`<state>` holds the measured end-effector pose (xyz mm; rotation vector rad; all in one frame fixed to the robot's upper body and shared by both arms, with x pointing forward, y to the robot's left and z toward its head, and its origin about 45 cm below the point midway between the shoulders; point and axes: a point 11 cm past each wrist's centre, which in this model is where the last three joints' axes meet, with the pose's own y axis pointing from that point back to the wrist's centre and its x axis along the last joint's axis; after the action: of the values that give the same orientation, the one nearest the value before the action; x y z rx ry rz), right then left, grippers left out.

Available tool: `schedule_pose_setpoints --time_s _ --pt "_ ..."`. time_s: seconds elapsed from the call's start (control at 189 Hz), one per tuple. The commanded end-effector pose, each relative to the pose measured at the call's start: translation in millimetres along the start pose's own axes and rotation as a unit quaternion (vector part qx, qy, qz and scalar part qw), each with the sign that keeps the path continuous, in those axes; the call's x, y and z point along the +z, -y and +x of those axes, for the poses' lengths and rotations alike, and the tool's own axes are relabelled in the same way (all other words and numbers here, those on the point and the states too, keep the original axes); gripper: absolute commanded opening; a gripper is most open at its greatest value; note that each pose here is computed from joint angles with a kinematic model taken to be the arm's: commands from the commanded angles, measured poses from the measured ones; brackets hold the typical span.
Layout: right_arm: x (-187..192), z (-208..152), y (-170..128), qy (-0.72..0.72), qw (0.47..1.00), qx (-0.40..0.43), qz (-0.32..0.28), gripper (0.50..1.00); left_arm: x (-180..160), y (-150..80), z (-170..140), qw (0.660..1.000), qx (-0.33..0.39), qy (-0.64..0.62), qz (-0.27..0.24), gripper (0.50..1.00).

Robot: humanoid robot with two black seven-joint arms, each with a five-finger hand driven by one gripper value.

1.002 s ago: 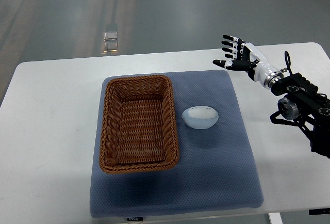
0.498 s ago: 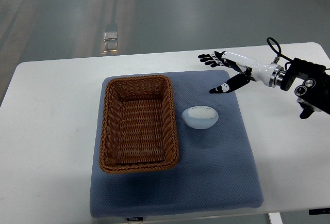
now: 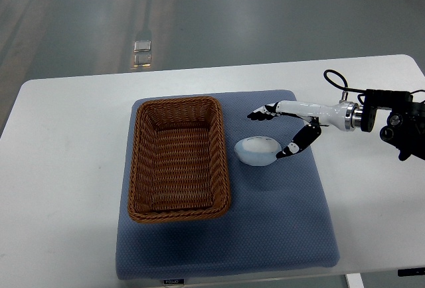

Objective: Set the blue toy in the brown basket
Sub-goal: 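Move the right hand over the white bowl and lower fingers toward the toy, then close the right hand fingers around the blue plush toy in the bowl, then lift the held toy and carry it over the brown wicker basket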

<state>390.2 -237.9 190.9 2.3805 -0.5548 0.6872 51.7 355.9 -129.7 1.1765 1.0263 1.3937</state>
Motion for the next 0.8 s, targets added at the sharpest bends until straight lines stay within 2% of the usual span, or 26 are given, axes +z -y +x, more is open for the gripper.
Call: schedule_pose_setpoints --time_s 0.0,0.217,0.498,0.668,0.795 --pt "2 -2 2 -0.003 1.0 -0.002 -0.005 0.909 0 0 0 1.0 0.0 0.002 0.0 1.0" --pt "5 -5 2 -0.007 1.0 -0.004 -0.013 0.911 0 0 0 1.0 0.0 0.002 0.0 1.0" --pt "2 -19 22 -0.022 1.0 -0.013 -0.009 0.897 0 0 0 1.0 0.0 0.002 0.0 1.0" --pt "3 -19 26 -0.022 1.0 -0.013 -0.01 0.848 0 0 1 1.0 0.001 0.002 0.0 1.0" --pt "6 -22 26 -0.023 0.999 -0.017 -0.015 0.772 0 0 2 1.0 0.002 0.002 0.0 1.0"
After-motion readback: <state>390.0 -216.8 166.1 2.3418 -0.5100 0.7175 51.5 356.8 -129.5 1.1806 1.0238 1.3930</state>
